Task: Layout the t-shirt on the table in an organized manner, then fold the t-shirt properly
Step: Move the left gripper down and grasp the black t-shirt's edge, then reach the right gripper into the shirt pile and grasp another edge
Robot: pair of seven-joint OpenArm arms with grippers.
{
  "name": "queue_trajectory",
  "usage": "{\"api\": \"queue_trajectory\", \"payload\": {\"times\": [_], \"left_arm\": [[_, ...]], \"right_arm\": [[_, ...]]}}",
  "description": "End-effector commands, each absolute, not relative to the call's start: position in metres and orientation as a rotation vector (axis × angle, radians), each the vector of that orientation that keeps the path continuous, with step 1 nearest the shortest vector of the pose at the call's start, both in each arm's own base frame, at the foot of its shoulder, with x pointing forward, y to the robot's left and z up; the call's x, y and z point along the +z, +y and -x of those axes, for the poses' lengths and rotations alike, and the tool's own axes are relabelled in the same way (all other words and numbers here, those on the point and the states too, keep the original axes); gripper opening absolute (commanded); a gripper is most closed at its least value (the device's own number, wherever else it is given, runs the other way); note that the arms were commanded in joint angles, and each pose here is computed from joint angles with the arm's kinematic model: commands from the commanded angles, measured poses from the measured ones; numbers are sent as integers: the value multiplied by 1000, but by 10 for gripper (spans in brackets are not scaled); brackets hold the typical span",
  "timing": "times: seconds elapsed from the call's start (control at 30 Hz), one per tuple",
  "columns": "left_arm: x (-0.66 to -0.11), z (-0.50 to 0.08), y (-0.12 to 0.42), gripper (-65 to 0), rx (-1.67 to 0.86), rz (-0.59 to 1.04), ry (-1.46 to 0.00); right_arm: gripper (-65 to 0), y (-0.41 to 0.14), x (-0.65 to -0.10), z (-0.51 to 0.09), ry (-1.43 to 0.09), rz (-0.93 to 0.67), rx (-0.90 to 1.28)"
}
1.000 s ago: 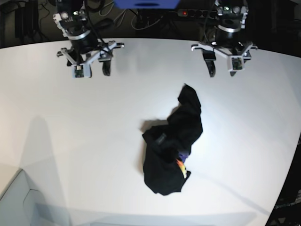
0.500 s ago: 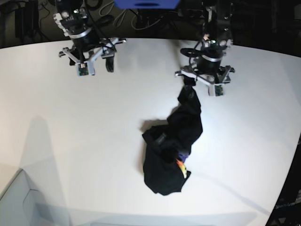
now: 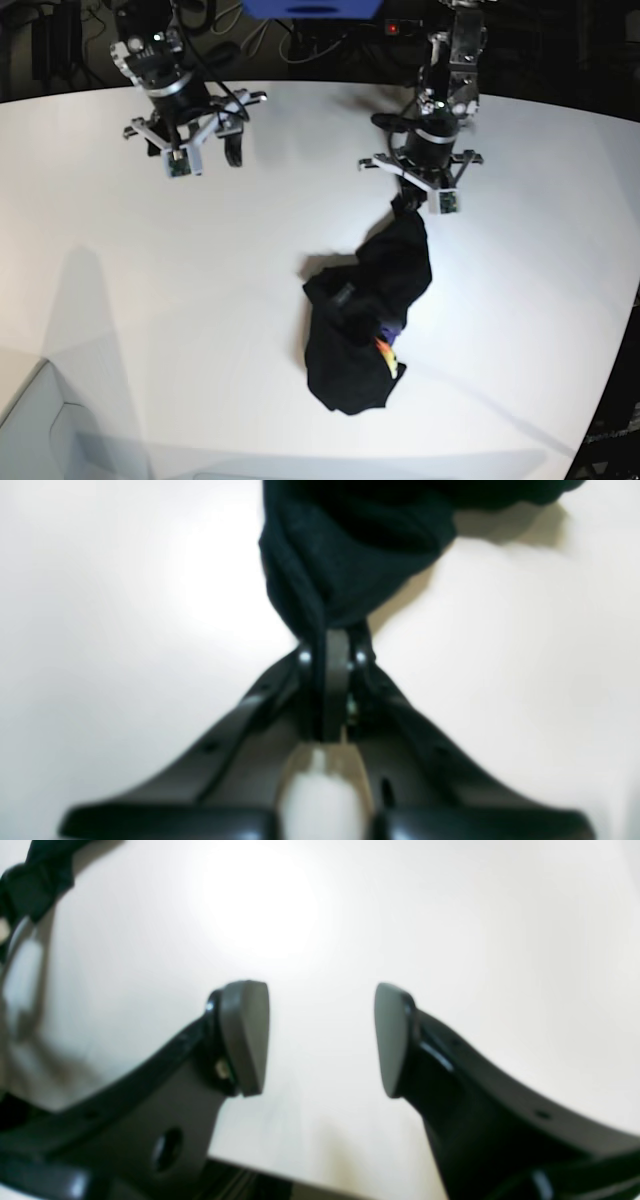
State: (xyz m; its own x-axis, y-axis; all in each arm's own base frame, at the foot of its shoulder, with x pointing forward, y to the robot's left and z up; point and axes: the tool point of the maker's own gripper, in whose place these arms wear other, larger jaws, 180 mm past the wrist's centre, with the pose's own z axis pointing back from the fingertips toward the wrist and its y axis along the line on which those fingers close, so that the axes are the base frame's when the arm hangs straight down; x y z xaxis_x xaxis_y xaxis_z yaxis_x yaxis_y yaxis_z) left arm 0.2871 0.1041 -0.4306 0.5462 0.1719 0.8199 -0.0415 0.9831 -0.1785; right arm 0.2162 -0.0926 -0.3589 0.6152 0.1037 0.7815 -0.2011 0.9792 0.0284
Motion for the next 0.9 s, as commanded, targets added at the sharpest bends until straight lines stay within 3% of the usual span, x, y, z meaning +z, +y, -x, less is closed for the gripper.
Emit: {"api": "queue_trajectory", "payload": {"times": [0.0, 0.1, 0.4, 0.67, 0.87], "left_arm": [[-427, -289, 117, -598, 153, 113, -1002], [-422, -280, 144, -650, 201, 64, -1012], [-386, -257, 189, -647, 258, -35, -1087], [-400, -233, 189, -647, 255, -42, -1029], [-405, -224, 190, -647, 245, -52, -1004]], "right_arm": [[-308, -92, -347, -227, -937, -119, 181], [-308, -83, -337, -247, -954, -128, 205], [-304, -7, -299, -279, -1031, -272, 335], [-190, 40, -283, -308, -1060, -390, 256], [-181, 87, -280, -346, -1090, -426, 351]]}}
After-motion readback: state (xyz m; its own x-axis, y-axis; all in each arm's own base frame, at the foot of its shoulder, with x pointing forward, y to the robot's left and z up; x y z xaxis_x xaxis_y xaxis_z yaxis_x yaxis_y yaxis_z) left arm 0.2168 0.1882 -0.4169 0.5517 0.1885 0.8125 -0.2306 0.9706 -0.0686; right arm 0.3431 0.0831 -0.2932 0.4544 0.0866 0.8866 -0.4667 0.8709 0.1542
